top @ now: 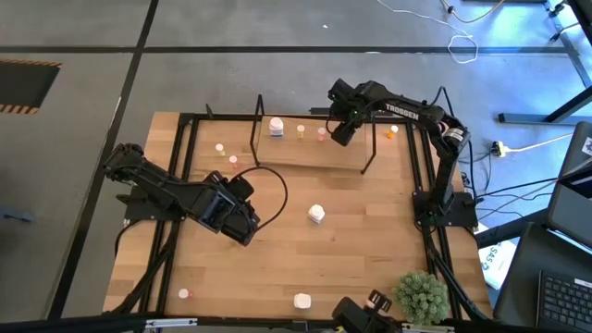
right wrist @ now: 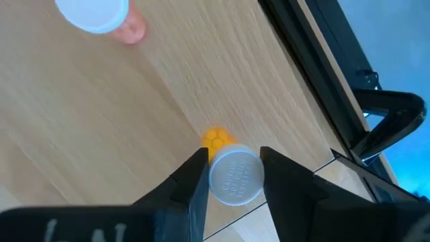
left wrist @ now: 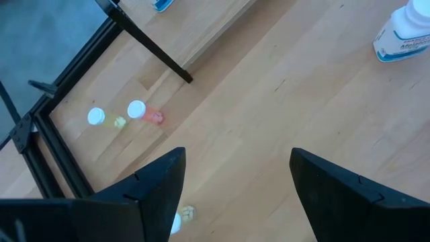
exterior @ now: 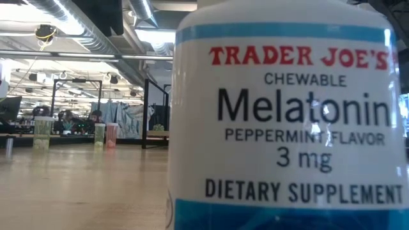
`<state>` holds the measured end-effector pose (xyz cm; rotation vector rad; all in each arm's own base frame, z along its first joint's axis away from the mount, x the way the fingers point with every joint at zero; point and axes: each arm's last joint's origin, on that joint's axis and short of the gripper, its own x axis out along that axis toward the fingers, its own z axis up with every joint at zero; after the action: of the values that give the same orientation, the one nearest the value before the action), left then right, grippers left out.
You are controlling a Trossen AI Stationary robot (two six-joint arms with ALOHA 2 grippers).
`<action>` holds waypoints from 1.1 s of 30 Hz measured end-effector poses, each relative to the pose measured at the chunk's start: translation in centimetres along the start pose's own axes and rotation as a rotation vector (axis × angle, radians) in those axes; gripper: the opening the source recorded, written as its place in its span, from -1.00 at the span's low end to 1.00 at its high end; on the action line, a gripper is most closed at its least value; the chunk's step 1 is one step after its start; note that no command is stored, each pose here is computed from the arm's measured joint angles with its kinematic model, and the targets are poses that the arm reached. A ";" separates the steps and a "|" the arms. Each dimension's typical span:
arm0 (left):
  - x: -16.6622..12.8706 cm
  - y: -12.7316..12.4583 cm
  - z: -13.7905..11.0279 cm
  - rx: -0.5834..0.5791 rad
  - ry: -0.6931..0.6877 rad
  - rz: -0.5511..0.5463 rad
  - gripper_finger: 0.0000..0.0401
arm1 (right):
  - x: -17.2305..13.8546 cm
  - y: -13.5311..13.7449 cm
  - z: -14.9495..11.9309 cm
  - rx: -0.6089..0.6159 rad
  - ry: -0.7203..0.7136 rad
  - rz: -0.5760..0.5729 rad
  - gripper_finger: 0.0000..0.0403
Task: Pick and place medicine bottles onto shelf by color
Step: Put the middle orange pill bottle on the shelf
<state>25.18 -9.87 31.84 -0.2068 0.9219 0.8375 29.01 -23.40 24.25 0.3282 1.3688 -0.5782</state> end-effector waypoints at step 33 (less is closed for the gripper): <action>0.0 0.0 -0.1 -0.006 0.018 -0.008 0.31 | 0.1 -1.0 -0.1 -0.219 -0.017 0.062 -0.37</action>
<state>25.17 -9.92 31.81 -0.2228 0.9349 0.8322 28.39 -24.23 24.25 0.1872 1.3862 -0.3753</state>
